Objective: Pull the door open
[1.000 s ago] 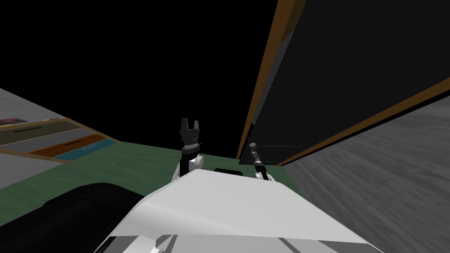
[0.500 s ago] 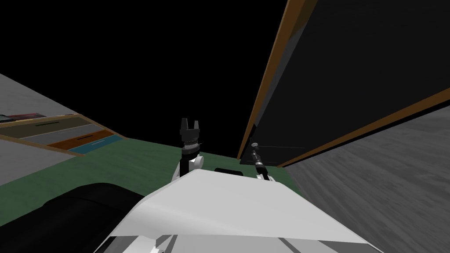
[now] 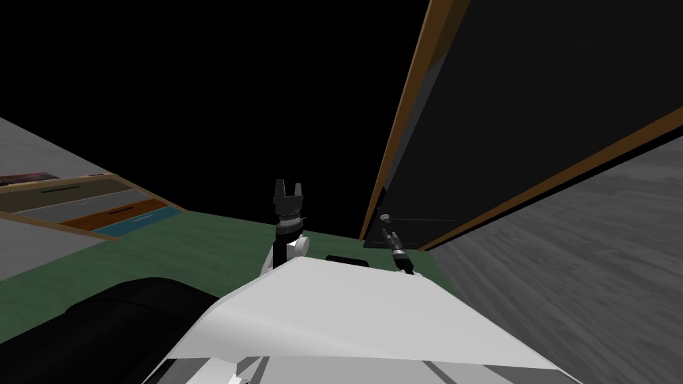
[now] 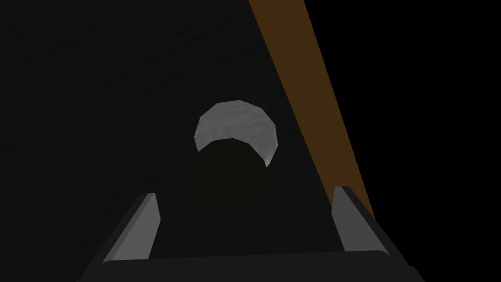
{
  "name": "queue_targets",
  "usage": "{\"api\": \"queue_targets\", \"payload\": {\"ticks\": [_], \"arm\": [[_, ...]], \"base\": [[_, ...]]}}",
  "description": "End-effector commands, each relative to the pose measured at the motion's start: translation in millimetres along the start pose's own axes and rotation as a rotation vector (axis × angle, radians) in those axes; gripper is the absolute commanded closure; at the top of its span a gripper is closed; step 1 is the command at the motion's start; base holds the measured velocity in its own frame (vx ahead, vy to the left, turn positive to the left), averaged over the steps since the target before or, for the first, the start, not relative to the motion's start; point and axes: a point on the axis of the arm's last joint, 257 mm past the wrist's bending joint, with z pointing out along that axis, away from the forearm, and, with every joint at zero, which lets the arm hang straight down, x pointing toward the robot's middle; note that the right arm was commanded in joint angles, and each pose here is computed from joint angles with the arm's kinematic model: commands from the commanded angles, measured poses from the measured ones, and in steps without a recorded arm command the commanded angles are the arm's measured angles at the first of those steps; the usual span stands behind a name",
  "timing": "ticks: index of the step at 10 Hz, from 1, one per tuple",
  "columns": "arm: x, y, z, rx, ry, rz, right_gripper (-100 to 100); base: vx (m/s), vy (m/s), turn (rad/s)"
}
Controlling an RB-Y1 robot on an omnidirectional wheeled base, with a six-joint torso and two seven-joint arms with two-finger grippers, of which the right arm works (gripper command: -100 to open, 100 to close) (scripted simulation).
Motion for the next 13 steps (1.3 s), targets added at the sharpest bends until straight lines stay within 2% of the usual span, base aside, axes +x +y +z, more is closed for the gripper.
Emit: {"api": "queue_targets", "payload": {"ticks": [1, 2, 5, 6, 10, 13], "arm": [[-6.6, -3.5, -9.0, -0.021, -0.003, -0.090, -100], [-6.6, -3.5, -9.0, -0.021, -0.003, -0.097, -100], [-16.7, -10.8, -24.4, -0.060, -0.007, -0.259, -100], [-16.7, -10.8, -24.4, -0.059, -0.007, -0.265, -100], [-25.2, -15.3, -38.4, -0.098, -0.011, -0.402, -100], [-27.4, -22.3, -37.9, -0.075, -0.015, -0.388, -100]], "base": [[-0.046, 0.001, -0.042], [-0.036, 0.004, -0.019], [-0.045, 0.011, -0.036], [-0.039, 0.003, -0.016], [-0.035, -0.002, -0.028], [0.080, 0.013, 0.057]]}}
